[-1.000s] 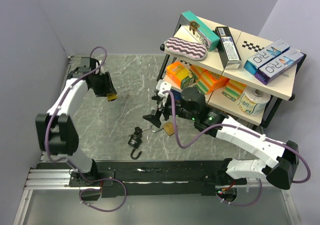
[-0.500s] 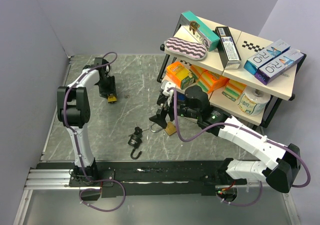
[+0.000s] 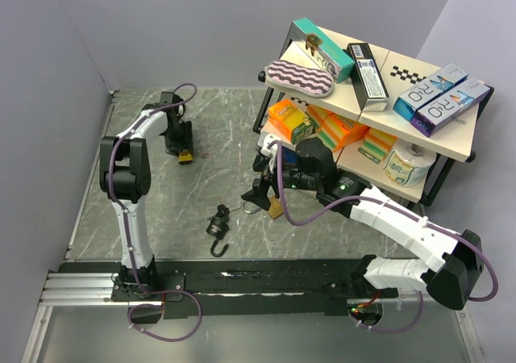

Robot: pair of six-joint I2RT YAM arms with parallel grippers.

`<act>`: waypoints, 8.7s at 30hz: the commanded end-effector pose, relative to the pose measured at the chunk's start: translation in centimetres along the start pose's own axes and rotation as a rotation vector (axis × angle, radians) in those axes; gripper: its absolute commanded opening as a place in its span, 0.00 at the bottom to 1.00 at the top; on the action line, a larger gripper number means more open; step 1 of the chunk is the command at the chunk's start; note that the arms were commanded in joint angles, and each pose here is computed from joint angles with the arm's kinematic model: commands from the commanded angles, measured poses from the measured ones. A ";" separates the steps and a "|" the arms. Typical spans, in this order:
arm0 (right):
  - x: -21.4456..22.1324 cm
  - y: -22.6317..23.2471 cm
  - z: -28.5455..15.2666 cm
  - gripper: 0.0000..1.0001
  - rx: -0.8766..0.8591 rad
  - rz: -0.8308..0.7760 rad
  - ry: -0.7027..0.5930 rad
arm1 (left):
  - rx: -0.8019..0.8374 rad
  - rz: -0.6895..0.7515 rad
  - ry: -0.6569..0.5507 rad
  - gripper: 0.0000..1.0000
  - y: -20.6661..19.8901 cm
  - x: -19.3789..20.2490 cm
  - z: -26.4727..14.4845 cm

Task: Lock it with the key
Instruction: Place the lock at the center of the board, then pick up the lock from the center of the board, then lock the lock.

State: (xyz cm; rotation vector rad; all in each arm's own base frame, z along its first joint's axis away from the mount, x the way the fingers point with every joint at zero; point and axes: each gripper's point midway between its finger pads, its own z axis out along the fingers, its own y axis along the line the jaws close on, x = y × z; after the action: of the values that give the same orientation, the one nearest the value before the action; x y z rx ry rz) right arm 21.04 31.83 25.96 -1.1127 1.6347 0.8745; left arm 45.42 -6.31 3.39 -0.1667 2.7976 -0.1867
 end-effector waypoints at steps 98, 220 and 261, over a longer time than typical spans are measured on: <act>10.2 6.8 16.0 0.00 -0.668 -0.694 0.321 | 0.649 -0.075 -0.452 0.97 -1.9 5.7 -25.9; -4.6 5.1 -3.8 0.99 -0.318 -0.316 0.036 | 1.186 0.889 -0.471 0.01 -14.7 20.8 -34.1; -3.5 6.9 0.4 0.72 -0.511 -0.124 0.054 | 1.186 1.008 -0.556 0.01 -16.1 21.1 -36.1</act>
State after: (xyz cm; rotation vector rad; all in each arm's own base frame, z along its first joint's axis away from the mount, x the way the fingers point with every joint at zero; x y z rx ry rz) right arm 15.82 34.87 28.61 -1.5680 1.4478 1.1749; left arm 15.39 -20.40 28.36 1.1174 1.7759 -1.2053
